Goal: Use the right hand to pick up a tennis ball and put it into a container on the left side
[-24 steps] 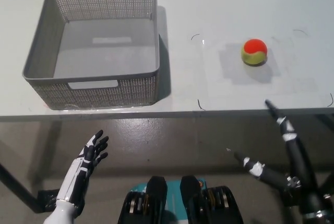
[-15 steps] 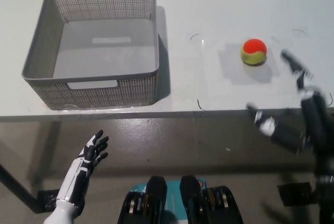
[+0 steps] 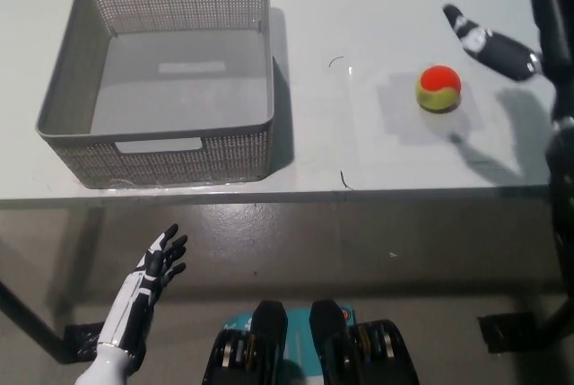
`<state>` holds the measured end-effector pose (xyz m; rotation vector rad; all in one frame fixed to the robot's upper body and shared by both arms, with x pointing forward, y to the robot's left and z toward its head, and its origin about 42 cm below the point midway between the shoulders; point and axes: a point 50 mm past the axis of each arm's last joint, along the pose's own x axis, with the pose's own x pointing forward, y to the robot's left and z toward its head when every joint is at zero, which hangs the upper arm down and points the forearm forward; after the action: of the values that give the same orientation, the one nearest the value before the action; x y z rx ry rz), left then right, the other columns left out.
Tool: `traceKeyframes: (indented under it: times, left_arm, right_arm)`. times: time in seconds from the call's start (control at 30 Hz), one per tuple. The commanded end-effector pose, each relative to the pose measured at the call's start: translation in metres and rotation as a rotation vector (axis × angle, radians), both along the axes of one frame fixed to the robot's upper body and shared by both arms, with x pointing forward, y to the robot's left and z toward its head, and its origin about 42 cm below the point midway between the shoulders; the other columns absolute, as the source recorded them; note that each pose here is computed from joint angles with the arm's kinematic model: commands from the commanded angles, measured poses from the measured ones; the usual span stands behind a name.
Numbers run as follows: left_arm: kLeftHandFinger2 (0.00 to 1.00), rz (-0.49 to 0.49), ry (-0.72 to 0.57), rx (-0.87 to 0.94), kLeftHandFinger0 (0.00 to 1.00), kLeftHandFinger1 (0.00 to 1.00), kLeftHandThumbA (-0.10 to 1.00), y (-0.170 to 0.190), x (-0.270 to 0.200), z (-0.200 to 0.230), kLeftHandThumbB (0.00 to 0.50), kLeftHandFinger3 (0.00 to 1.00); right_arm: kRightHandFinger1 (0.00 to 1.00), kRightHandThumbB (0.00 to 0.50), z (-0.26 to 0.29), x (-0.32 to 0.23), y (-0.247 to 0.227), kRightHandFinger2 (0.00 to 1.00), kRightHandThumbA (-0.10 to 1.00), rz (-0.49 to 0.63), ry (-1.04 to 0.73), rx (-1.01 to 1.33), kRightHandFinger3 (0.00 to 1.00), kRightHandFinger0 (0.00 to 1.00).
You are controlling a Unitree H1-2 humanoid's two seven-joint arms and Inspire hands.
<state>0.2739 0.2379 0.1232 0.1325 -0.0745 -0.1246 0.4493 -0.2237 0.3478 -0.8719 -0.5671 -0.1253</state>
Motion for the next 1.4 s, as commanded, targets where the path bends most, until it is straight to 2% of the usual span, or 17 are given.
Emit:
traceKeyframes:
  times: [0.0, 0.1, 0.37, 0.47, 0.53, 0.6, 0.67, 0.7, 0.83, 1.03, 1.37]
  left_arm:
    - [1.00, -0.019, -0.048, 0.004, 1.00, 1.00, 1.00, 0.002, 0.003, 0.010, 0.000, 1.00]
    - [1.00, -0.020, -0.048, 0.006, 1.00, 1.00, 1.00, 0.002, 0.003, 0.009, 0.000, 1.00]
    - [1.00, -0.015, -0.052, 0.002, 1.00, 1.00, 1.00, 0.001, 0.002, 0.007, 0.000, 1.00]
    - [1.00, -0.018, -0.050, -0.002, 1.00, 1.00, 1.00, 0.001, 0.001, 0.007, 0.000, 1.00]
    - [1.00, -0.019, -0.050, -0.002, 1.00, 1.00, 1.00, 0.001, 0.001, 0.008, 0.000, 1.00]
    - [1.00, -0.019, -0.050, -0.002, 1.00, 1.00, 1.00, 0.001, 0.001, 0.008, 0.000, 1.00]
    - [1.00, -0.019, -0.049, -0.003, 1.00, 1.00, 1.00, 0.002, 0.001, 0.008, 0.000, 1.00]
    - [1.00, -0.018, -0.050, -0.004, 1.00, 1.00, 1.00, 0.002, 0.001, 0.008, 0.000, 1.00]
    - [1.00, -0.012, -0.052, 0.001, 1.00, 1.00, 1.00, 0.003, 0.001, 0.007, 0.015, 1.00]
    - [1.00, -0.013, -0.047, -0.010, 1.00, 1.00, 1.00, 0.003, -0.001, 0.007, 0.006, 1.00]
    - [1.00, -0.003, -0.059, -0.011, 1.00, 1.00, 1.00, 0.008, -0.002, 0.010, 0.000, 1.00]
  right_arm:
    - [1.00, 0.416, 0.035, 0.031, 0.004, 1.00, 0.78, -0.077, -0.029, -0.047, 1.00, 1.00]
    - [1.00, 0.437, 0.041, 0.053, 0.009, 1.00, 0.84, -0.083, 0.013, -0.052, 1.00, 1.00]
    - [1.00, 0.414, 0.040, 0.098, 0.024, 1.00, 0.89, -0.091, 0.111, -0.056, 1.00, 1.00]
    - [1.00, 0.417, 0.033, 0.113, 0.028, 1.00, 0.95, -0.109, 0.147, -0.074, 1.00, 1.00]
    - [1.00, 0.441, 0.028, 0.122, 0.030, 1.00, 1.00, -0.131, 0.196, -0.102, 1.00, 1.00]
    - [1.00, 0.474, 0.027, 0.127, 0.029, 1.00, 1.00, -0.143, 0.255, -0.149, 1.00, 1.00]
    - [1.00, 0.485, 0.032, 0.130, 0.031, 1.00, 1.00, -0.153, 0.325, -0.207, 1.00, 1.00]
    - [1.00, 0.490, 0.036, 0.132, 0.031, 1.00, 0.99, -0.151, 0.354, -0.228, 1.00, 1.00]
    - [1.00, 0.500, 0.057, 0.138, 0.032, 1.00, 0.83, -0.135, 0.470, -0.260, 1.00, 1.00]
    - [1.00, 0.500, 0.074, 0.148, 0.035, 1.00, 0.73, -0.152, 0.595, -0.319, 1.00, 1.00]
    - [1.00, 0.500, 0.063, 0.157, 0.040, 1.00, 0.75, -0.175, 0.715, -0.365, 1.00, 1.00]
